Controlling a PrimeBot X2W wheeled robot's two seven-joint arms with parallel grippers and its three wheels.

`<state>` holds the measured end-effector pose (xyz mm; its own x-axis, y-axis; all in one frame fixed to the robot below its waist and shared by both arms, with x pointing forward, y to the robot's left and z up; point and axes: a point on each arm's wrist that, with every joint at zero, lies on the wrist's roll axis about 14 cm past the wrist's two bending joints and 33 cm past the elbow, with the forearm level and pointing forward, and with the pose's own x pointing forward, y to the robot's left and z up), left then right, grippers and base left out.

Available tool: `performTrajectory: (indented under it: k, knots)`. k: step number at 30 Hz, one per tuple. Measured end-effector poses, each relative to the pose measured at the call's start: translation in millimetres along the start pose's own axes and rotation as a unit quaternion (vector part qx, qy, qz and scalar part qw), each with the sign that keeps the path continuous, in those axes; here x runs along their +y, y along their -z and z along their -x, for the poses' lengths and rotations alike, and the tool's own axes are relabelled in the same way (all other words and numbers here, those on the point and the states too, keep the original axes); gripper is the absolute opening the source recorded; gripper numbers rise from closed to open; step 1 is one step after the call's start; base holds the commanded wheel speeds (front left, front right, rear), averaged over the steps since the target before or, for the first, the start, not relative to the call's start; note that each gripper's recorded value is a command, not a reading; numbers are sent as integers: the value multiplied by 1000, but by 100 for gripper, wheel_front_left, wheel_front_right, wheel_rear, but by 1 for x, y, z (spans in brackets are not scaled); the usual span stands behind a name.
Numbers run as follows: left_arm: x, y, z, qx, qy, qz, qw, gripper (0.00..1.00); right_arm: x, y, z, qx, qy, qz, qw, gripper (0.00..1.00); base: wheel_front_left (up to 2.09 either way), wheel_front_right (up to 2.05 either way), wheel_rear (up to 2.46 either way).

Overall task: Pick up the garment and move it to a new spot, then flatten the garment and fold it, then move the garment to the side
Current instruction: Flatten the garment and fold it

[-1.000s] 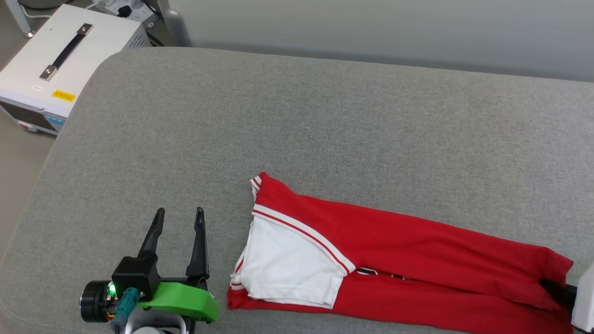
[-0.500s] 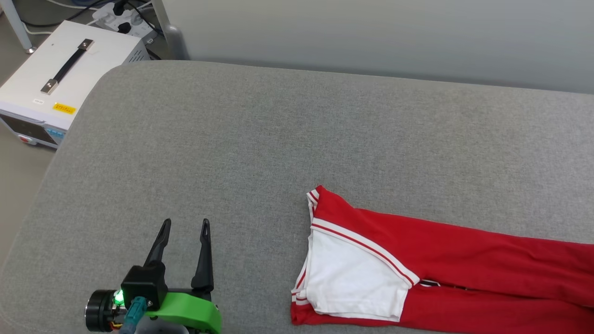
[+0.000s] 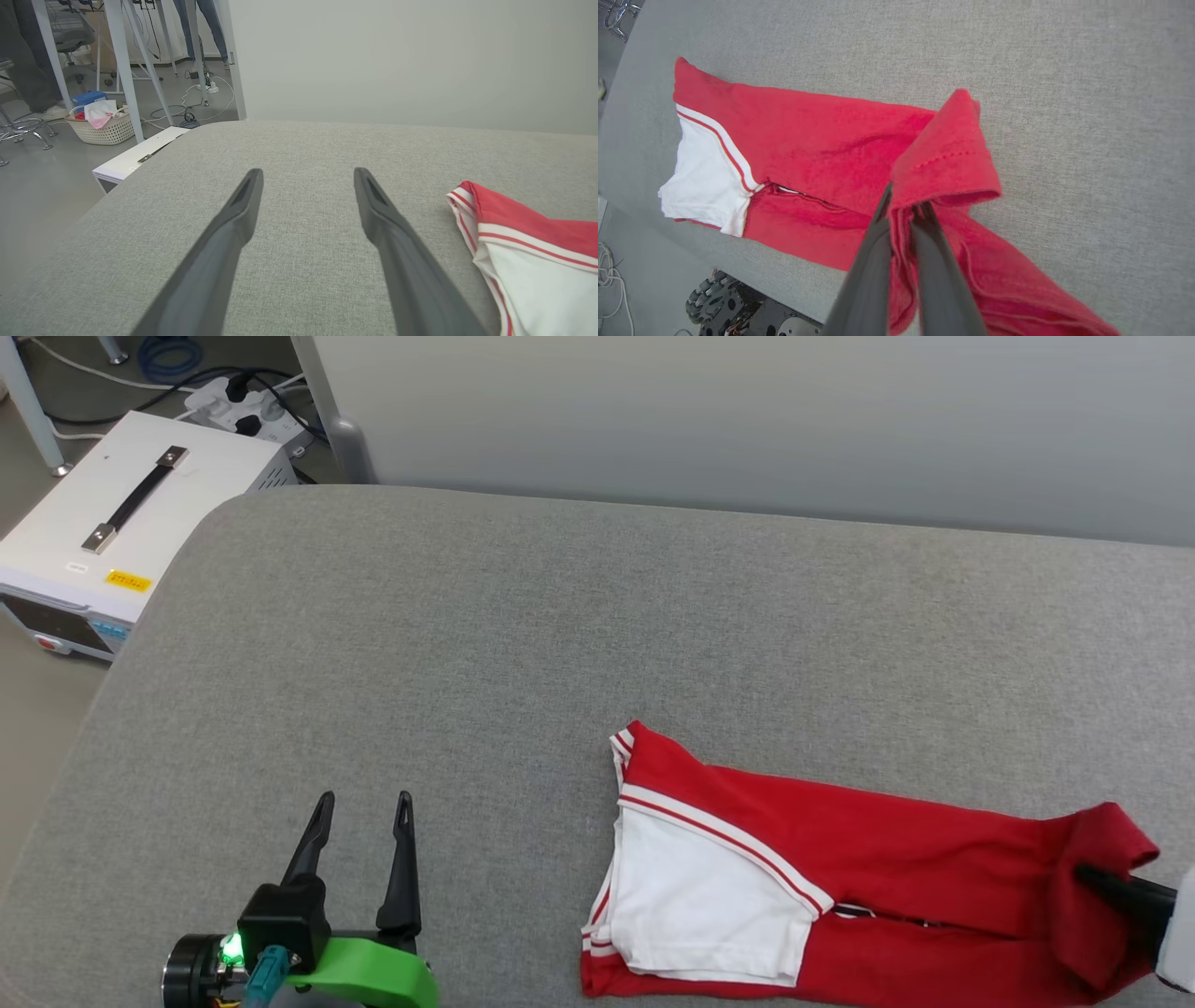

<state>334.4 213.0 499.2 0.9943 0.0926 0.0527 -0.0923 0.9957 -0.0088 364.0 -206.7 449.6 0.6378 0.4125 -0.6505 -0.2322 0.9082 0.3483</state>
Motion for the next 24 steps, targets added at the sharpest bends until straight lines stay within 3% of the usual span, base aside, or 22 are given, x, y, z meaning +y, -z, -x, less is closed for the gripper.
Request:
performTrajectory:
  k: [13,24]
  knots:
    - [1,10,2,17,-3,1,1000,100,117,-1,-49,39,-141,89,985,0,0,0,0]
    - [0,15,-7,25,-4,1,1000,100,181,3,-106,55,-198,169,964,0,0,0,0]
